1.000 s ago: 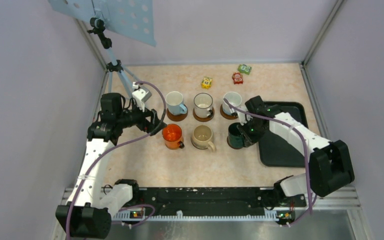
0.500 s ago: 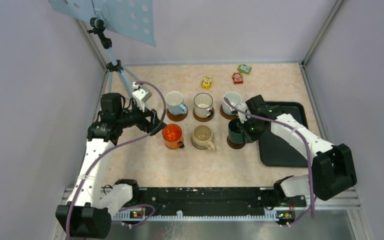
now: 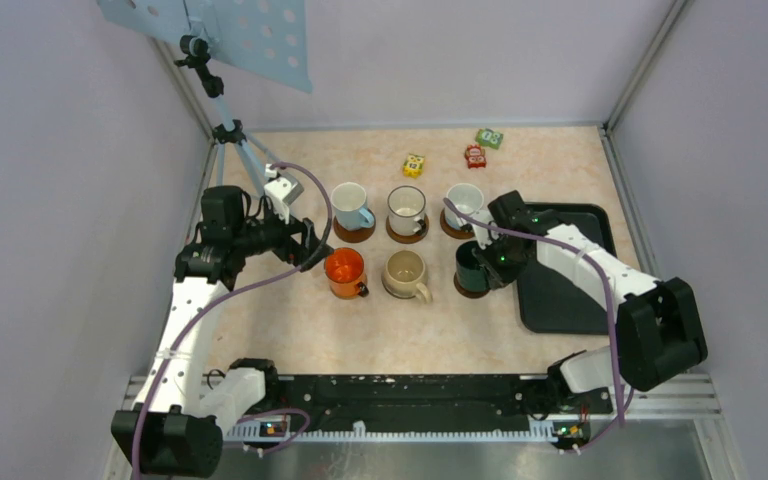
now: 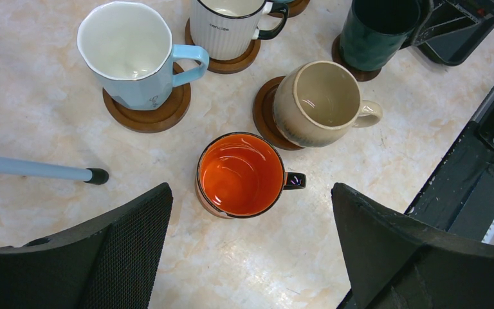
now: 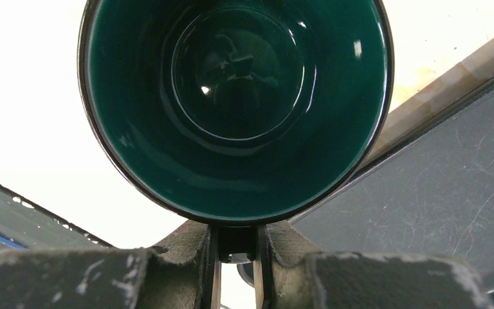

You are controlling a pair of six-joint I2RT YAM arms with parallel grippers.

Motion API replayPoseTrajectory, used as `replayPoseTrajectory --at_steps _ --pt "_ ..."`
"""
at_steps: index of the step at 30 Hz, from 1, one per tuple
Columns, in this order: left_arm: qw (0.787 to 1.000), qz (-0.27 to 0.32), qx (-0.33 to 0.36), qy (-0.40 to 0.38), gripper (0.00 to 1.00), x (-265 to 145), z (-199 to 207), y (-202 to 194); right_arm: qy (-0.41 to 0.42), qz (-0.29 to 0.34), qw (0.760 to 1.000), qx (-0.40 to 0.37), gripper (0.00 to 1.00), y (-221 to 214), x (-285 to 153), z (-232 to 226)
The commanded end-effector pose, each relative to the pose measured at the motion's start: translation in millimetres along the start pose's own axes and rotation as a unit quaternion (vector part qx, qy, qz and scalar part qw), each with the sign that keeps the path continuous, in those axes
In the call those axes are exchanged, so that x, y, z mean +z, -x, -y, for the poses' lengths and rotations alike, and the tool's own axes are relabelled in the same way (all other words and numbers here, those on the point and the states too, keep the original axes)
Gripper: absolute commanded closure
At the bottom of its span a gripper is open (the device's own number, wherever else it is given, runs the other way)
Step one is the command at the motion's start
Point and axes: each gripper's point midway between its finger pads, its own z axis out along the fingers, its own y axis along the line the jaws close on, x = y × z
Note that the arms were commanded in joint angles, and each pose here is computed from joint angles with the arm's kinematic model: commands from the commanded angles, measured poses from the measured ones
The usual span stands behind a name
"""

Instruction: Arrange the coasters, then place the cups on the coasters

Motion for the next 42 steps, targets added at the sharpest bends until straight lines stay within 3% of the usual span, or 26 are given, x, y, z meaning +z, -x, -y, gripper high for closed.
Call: replayPoseTrajectory --at_steps 1,9,37,42 --pt "1.000 0.020 0.018 -0.001 0.01 -0.6 -0.7 10.5 0.012 0.015 1.000 -0.017 0.88 16.0 -4.0 -4.8" --pt "1.000 0.020 0.019 -0.001 0.01 -0.5 -0.9 11.3 0.026 -0.003 0.999 -0.020 0.62 10.5 -7.3 -9.8" --pt "1.000 0.019 0.018 -0.002 0.01 -0.3 -0.8 10.3 0.096 -0.026 0.994 -0.037 0.59 2.7 -15.7 -34.7" --pt "1.000 0.018 0.018 -0.004 0.01 -0.1 -0.4 9.3 0.090 -0.016 0.995 -0.032 0.50 5.1 -20.6 -33.9"
